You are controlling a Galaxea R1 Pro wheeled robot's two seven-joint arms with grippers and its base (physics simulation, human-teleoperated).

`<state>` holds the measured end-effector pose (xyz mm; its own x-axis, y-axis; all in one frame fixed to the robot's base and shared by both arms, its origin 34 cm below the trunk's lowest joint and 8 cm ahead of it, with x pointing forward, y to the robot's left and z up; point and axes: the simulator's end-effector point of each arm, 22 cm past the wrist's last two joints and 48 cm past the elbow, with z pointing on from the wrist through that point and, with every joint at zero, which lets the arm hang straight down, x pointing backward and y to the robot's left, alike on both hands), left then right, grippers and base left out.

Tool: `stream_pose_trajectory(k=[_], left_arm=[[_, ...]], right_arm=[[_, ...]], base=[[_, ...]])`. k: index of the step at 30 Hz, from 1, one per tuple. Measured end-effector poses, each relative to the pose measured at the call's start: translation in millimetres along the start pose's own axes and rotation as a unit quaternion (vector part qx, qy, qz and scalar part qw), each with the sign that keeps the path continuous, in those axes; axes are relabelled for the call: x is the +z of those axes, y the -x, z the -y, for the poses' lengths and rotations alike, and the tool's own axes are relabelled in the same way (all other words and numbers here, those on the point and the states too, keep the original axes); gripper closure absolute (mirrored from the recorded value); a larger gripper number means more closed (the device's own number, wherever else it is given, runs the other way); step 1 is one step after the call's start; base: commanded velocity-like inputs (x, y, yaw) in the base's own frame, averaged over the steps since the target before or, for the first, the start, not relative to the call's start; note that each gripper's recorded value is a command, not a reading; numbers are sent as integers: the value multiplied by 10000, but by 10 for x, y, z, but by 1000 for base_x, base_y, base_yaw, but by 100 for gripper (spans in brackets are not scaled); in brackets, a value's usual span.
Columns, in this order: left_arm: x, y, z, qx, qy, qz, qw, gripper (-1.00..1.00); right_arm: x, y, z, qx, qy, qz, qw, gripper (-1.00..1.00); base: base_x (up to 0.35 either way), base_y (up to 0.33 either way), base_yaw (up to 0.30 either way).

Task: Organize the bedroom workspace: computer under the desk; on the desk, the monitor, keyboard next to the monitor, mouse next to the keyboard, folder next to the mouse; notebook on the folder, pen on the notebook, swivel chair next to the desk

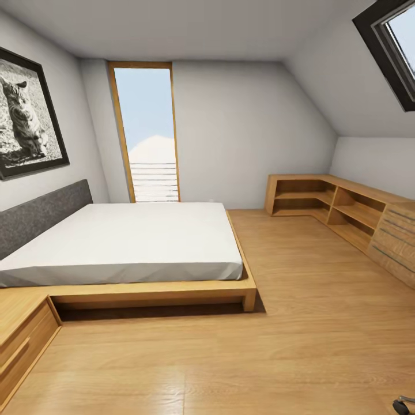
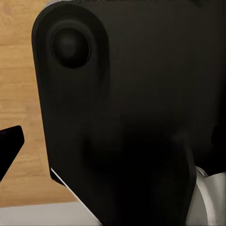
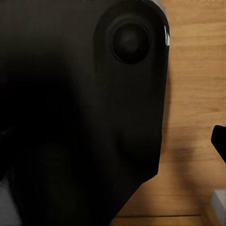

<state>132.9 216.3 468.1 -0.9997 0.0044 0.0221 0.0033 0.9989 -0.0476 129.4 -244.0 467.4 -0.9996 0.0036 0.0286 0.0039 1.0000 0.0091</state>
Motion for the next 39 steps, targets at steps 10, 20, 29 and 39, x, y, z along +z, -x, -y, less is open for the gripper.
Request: stream_pose_trajectory(k=[10,20,29,39], left_arm=[[-156,-3,8,1,0,1,10000,-100],[-306,-17,15,2,-1,-1,10000,-100],[-435,-17,18,-19,3,14,10000,-100],[-608,541,-4,-49,13,744,9972,-100]], right_arm=[[-156,23,2,-1,-2,69,10000,-100],[-309,98,14,-11,-6,264,9997,-100],[-443,166,18,36,-12,430,9991,-100],[-802,1421,77,160,-42,1799,9835,-100]], base=[[0,0,0],[0,0,-5],[0,0,-197],[0,0,-285]])
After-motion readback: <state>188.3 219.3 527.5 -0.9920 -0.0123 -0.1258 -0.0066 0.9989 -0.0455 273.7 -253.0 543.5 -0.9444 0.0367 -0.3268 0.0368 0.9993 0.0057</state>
